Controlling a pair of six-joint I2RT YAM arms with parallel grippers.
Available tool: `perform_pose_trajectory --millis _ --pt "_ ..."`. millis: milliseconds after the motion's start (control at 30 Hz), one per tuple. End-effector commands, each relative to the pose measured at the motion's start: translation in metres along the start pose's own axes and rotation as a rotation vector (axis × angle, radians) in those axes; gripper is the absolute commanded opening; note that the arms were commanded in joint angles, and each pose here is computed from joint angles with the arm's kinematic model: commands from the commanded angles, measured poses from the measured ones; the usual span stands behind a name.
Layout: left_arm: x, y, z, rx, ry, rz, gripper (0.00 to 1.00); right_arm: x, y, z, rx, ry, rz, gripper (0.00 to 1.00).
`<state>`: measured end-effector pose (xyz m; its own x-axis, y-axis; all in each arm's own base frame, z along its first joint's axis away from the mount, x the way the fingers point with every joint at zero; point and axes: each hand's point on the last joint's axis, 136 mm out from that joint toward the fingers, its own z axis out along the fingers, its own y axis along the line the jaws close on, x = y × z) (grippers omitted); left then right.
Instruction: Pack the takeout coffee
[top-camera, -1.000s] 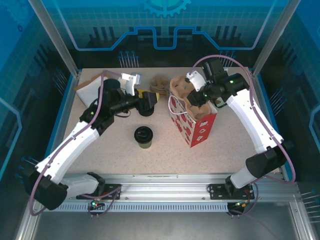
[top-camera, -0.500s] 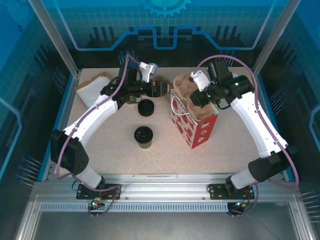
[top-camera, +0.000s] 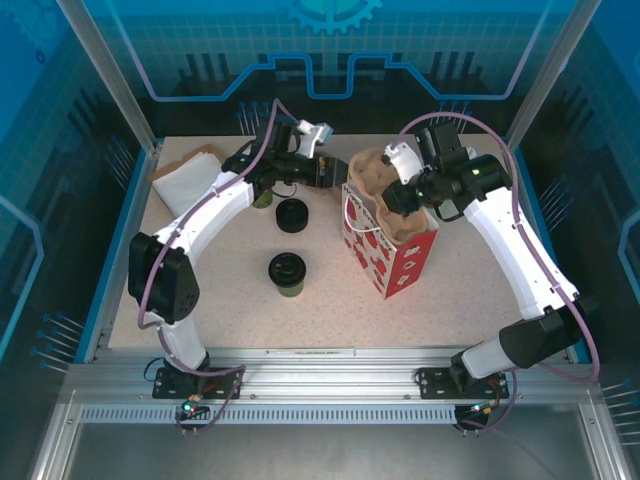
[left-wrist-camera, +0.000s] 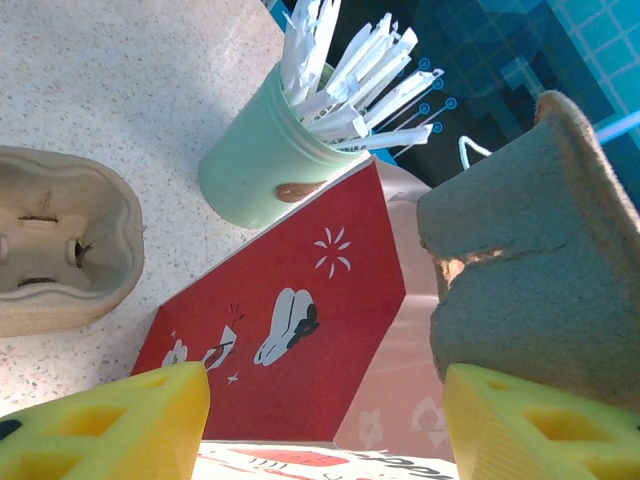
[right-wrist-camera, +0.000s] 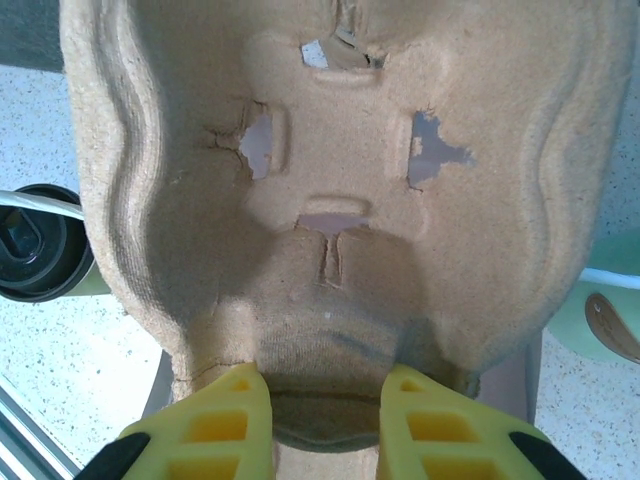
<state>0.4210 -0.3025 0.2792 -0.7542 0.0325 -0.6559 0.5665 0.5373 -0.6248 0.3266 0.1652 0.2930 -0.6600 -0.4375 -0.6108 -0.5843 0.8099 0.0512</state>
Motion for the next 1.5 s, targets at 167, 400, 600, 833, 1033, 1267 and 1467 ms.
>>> perform_pose_trajectory --millis 167,400,600,833,1033,1267,1467 --pt "0.004 -0.008 0.009 0.061 0.064 0.015 0.65 -0.002 -0.001 -0.01 -0.003 -0.037 0.016 0.22" --pt "0.005 -0.006 0.016 0.07 0.085 0.01 0.64 -0.001 -0.001 -0.01 -0.004 -0.033 0.016 0.22" --pt "0.008 -0.004 0.021 0.08 0.106 0.007 0.63 -0.002 -0.001 -0.011 -0.006 -0.035 0.018 0.22" --pt "0.01 -0.003 0.022 0.083 0.12 0.007 0.64 0.0 -0.001 -0.009 -0.007 -0.028 0.018 0.22" --pt "0.01 0.006 0.021 0.056 0.124 -0.009 0.62 0.001 -0.001 -0.01 -0.004 -0.026 0.021 0.22" --pt "0.01 0.01 0.022 0.053 0.123 -0.022 0.57 0.004 -0.001 -0.01 0.0 -0.021 0.024 0.21" --pt "0.008 0.019 0.021 0.03 0.116 -0.043 0.55 0.006 -0.001 -0.01 -0.001 -0.013 0.025 0.21"
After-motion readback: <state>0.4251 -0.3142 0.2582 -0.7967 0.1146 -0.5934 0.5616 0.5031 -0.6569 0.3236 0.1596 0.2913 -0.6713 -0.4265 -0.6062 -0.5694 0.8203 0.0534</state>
